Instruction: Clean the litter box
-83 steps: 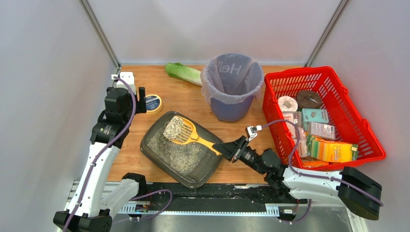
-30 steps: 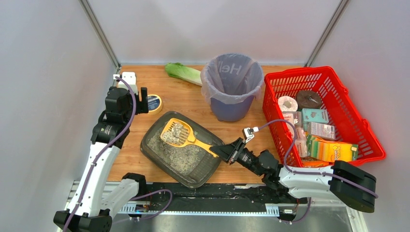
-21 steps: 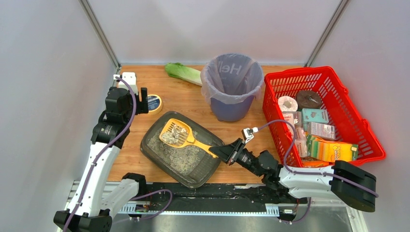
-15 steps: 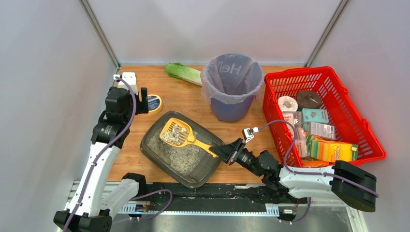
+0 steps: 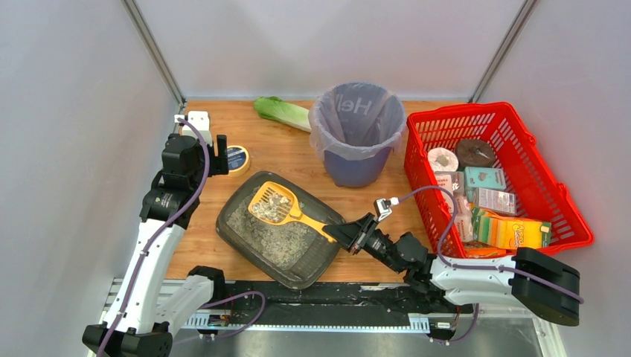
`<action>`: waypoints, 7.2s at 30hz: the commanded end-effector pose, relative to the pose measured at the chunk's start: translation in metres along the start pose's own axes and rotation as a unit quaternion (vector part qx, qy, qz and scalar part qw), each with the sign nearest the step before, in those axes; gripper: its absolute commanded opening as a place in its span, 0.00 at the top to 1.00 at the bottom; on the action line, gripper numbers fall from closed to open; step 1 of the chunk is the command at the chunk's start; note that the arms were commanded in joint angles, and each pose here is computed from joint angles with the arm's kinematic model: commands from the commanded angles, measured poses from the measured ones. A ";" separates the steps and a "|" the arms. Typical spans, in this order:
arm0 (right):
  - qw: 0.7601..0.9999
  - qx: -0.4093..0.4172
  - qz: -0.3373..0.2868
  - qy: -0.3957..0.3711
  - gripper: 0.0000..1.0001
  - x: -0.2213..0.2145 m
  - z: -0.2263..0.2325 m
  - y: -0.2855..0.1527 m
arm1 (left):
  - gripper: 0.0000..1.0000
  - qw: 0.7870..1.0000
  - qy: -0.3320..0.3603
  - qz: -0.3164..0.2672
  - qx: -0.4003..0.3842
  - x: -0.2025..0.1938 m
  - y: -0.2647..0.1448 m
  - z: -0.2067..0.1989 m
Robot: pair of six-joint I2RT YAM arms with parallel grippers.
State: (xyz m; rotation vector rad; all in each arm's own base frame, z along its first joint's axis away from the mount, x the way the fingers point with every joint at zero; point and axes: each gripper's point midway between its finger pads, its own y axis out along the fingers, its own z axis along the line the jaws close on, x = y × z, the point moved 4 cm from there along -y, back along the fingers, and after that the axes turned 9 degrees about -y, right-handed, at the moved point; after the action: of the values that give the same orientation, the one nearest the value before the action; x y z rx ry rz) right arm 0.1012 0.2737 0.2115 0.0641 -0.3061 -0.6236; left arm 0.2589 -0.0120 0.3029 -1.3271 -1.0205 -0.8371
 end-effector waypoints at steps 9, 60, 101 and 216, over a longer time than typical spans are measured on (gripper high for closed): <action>0.999 0.037 -0.033 0.014 1.00 0.011 0.020 0.005 | 0.17 1.000 -0.007 -0.014 -0.014 0.006 0.001 -0.005; 1.000 0.002 0.023 -0.021 1.00 0.000 0.016 0.005 | 0.17 1.000 -0.010 -0.013 -0.020 0.004 0.003 -0.007; 0.999 -0.005 0.031 -0.025 1.00 -0.001 0.016 0.014 | 0.17 1.000 -0.009 -0.013 -0.020 0.005 0.003 -0.007; 0.971 0.046 -0.187 -0.144 1.00 0.202 0.139 0.019 | 0.17 0.997 -0.019 -0.060 0.041 0.015 -0.015 0.015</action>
State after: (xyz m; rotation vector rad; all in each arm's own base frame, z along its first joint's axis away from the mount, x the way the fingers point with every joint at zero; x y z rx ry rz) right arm 0.2317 0.1964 0.3765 0.1081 -0.5267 -0.9448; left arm 0.2496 0.0019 0.3132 -1.2354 -1.1289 -0.8324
